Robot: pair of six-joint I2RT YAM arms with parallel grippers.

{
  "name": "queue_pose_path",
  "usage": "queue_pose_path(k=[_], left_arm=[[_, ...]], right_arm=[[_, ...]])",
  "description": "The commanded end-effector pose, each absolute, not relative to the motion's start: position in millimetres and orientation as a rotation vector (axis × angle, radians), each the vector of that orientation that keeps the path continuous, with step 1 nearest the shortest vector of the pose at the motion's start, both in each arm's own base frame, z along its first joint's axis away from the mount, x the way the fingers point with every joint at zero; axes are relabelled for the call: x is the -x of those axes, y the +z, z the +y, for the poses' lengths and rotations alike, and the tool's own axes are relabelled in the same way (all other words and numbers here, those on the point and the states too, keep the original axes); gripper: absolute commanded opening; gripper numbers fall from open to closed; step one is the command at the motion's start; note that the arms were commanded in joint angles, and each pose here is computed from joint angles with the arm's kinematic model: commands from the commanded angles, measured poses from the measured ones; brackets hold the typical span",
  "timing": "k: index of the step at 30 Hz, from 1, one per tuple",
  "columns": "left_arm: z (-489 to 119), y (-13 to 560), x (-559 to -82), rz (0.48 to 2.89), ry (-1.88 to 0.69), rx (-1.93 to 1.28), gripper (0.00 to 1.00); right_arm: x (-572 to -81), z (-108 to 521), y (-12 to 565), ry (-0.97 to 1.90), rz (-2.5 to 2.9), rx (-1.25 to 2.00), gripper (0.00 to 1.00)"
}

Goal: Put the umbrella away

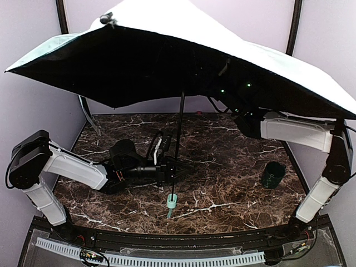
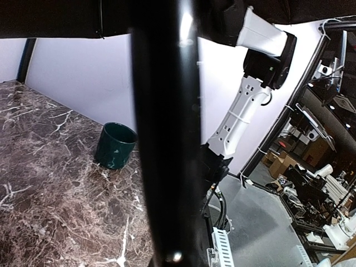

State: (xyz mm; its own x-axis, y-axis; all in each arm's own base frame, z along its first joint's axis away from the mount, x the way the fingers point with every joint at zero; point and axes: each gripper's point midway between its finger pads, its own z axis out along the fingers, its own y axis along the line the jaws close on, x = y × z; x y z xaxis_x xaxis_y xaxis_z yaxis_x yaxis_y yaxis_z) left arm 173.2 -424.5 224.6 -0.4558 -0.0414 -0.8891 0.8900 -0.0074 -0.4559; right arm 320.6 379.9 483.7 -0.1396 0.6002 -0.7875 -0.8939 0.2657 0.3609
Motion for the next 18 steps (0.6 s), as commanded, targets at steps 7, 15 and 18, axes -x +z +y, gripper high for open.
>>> queue_pose_path(k=[7, 15, 18], left_arm=[[-415.4, 278.3, -172.0, 1.297, -1.375, -1.000, 0.00], [-396.9, 326.3, -195.3, 1.195, -1.127, -0.978, 0.00], [-394.5, 338.5, -196.7, 1.154, -1.107, -0.968, 0.00]], right_arm=[[-338.1, 377.0, 472.9, 1.186, 1.190, 0.363, 0.18], [-311.4, 415.2, 397.2, 1.058, 1.354, 0.602, 0.14], [-299.2, 424.8, 365.6, 1.038, 1.401, 0.670, 0.14]])
